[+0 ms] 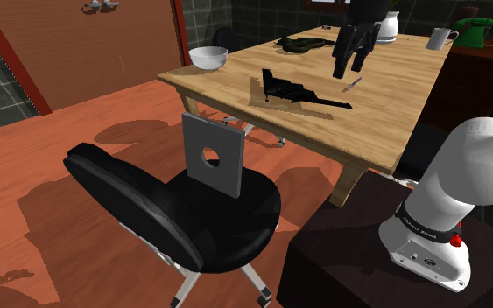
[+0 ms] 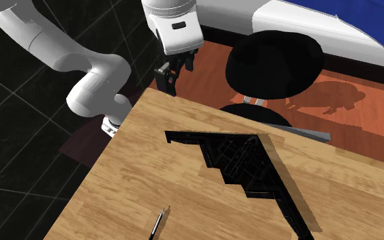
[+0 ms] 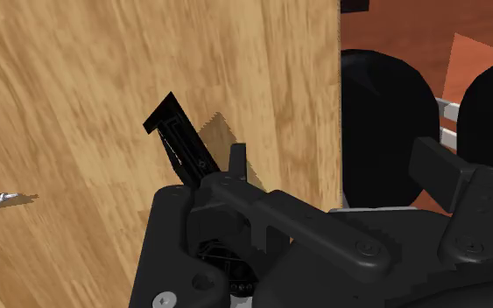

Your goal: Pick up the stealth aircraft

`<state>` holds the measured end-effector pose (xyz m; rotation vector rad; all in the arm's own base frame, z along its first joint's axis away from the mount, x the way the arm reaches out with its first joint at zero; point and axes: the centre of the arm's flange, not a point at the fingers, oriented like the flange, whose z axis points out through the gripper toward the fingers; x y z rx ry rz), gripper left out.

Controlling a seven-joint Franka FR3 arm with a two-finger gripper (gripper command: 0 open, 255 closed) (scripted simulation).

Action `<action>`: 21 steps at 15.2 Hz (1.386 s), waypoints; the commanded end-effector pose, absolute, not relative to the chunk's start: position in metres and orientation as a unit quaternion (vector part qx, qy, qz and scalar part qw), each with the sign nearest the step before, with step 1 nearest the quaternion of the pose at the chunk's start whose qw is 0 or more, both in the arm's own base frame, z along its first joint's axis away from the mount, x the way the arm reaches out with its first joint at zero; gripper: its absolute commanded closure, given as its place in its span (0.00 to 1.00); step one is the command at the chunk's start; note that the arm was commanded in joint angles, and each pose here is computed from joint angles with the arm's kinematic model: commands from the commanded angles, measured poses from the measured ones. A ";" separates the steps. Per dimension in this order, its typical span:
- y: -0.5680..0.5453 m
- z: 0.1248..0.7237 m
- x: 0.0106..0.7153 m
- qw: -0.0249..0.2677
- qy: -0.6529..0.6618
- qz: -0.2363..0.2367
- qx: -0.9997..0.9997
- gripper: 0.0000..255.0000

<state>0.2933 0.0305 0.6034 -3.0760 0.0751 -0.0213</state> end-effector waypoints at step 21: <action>-0.038 0.478 0.388 0.003 -0.038 -0.005 -0.999 0.00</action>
